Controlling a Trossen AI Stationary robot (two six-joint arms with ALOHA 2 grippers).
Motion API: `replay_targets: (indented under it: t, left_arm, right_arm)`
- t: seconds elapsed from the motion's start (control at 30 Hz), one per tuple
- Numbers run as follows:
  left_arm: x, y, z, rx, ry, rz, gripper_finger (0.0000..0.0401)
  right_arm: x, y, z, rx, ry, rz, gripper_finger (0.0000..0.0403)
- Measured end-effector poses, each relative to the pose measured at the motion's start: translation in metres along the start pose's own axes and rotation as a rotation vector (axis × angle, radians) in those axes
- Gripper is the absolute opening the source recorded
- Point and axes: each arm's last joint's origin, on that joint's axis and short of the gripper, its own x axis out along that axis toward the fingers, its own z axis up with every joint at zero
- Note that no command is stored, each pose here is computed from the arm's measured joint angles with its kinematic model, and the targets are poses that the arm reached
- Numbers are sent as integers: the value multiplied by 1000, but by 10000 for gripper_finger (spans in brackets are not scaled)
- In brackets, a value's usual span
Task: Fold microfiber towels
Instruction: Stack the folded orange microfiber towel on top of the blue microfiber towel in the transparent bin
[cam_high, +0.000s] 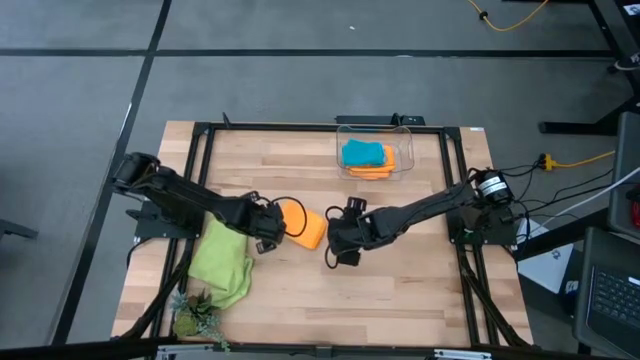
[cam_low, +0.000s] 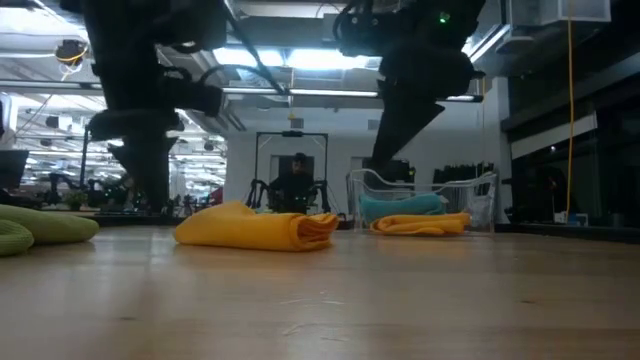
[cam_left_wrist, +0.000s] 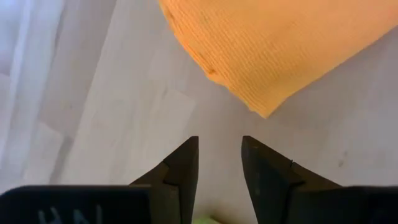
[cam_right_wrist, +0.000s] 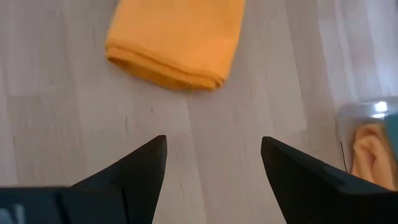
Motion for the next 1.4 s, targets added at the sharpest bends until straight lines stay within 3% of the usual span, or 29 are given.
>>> replay_targets:
  t: [0.1, 0.3, 0.4, 0.77, 1.17, 1.27, 1.4]
  left_arm:
    - [-5, 1, 3, -23, -32, -36, 115]
    - [-10, 1, 3, -34, -51, -54, 115]
    - [-11, -1, 2, -43, -52, -59, 115]
    - [-11, -2, 3, -50, -69, -60, 115]
    - [-7, -7, 1, 23, 20, -165, 115]
    - [5, -9, 4, 75, 38, -148, 115]
    - [27, -14, 14, 109, 16, -130, 115]
  right_arm:
    - [9, -2, 6, 34, -91, -60, 264]
    - [55, -19, -9, 96, -156, -231, 264]
    - [67, -28, -15, 138, -177, -252, 264]
    - [88, -25, -21, 114, -232, -7, 264]
    - [67, 30, -26, 65, -252, 414, 264]
    - [61, 42, -32, 34, -246, 423, 264]
    - [54, 46, -37, 86, -243, 308, 264]
